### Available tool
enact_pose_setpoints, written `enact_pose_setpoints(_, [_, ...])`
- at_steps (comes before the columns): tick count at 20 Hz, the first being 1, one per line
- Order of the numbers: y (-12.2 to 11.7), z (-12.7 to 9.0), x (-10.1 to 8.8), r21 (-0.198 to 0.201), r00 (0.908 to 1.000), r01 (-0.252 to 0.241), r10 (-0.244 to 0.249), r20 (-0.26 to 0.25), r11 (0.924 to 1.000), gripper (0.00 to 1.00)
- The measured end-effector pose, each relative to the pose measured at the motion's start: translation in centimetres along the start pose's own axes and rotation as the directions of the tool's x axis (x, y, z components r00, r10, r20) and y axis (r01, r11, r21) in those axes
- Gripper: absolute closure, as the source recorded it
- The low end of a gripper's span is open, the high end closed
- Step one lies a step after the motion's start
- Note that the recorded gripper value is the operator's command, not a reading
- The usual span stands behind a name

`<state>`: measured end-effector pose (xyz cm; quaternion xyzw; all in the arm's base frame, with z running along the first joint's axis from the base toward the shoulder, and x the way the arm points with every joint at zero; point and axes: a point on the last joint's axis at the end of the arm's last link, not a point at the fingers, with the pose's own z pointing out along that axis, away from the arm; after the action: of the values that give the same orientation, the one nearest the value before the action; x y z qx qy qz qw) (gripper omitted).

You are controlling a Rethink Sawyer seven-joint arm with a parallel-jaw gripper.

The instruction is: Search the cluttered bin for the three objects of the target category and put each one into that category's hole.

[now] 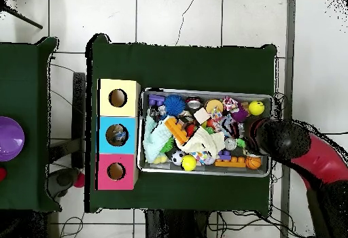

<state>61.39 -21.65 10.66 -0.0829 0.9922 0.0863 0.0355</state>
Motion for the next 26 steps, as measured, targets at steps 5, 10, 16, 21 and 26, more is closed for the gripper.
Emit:
enact_pose_setpoints(5, [5.9, -2.3, -2.8, 0.009, 0.9964, 0.067, -0.066, -0.053, 0.9977, 1.00])
enact_pose_setpoints(10, [12.8, -3.5, -5.2, 0.031, 0.9931, 0.081, -0.078, -0.088, 0.9962, 1.00])
enact_pose_setpoints(16, [19.6, -3.7, -6.8, 0.059, 0.9957, 0.008, -0.002, -0.093, 0.9982, 1.00])
enact_pose_setpoints(21, [22.5, -3.4, -7.1, 0.067, 0.9939, -0.048, 0.054, -0.096, 0.9966, 1.00])
enact_pose_setpoints(26, [25.6, -3.0, -7.2, 0.076, 0.9887, -0.102, 0.110, -0.102, 0.9918, 1.00])
